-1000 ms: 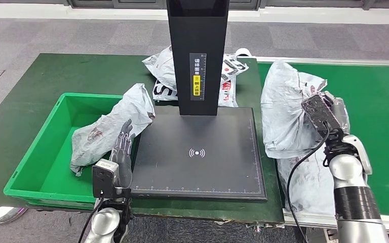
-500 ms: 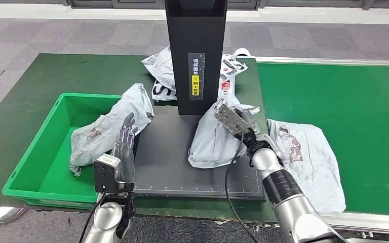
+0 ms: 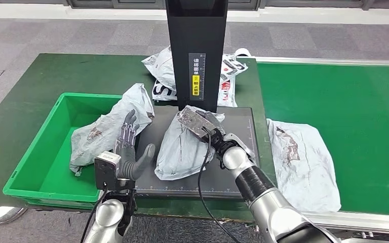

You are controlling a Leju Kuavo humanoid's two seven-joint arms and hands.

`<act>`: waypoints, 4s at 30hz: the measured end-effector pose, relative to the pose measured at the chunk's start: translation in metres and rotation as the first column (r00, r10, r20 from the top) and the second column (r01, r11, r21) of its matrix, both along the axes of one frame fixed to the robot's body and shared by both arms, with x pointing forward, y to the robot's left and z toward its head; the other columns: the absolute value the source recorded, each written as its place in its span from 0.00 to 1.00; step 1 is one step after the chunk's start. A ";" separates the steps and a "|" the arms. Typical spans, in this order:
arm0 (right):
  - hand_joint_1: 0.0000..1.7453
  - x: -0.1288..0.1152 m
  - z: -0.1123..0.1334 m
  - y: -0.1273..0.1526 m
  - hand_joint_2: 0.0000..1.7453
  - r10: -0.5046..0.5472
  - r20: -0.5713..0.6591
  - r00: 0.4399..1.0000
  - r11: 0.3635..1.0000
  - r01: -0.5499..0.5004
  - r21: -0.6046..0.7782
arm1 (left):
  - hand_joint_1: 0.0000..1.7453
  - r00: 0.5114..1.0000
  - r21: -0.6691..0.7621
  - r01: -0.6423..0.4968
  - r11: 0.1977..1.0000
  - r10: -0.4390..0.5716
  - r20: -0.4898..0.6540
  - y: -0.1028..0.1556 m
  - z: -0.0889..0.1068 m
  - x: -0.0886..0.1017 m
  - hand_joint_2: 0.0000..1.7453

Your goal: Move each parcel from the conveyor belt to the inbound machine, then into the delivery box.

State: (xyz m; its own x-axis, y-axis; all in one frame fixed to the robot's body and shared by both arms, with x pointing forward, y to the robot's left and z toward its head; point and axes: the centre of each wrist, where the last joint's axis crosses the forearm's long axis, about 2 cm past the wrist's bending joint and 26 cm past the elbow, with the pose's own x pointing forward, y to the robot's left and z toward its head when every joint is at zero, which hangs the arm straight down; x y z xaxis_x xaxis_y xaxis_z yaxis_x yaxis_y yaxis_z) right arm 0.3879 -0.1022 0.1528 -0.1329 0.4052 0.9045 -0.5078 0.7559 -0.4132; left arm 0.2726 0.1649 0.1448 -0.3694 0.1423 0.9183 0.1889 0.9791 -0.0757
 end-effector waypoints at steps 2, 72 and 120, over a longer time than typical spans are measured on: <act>0.00 0.001 0.002 0.004 1.00 0.013 -0.002 1.000 1.000 -0.013 -0.007 | 0.00 1.000 0.000 -0.001 1.000 0.001 0.001 0.000 0.000 0.000 1.00; 0.00 -0.113 0.070 -0.097 1.00 -0.411 0.538 0.736 0.909 0.289 0.299 | 1.00 0.855 0.832 0.516 0.202 -0.179 -0.487 -0.043 -0.058 0.078 1.00; 0.00 -0.172 0.037 -0.139 1.00 -0.594 0.478 0.648 0.802 0.524 0.286 | 1.00 0.470 0.349 -0.883 0.314 0.583 0.663 0.101 0.123 0.013 1.00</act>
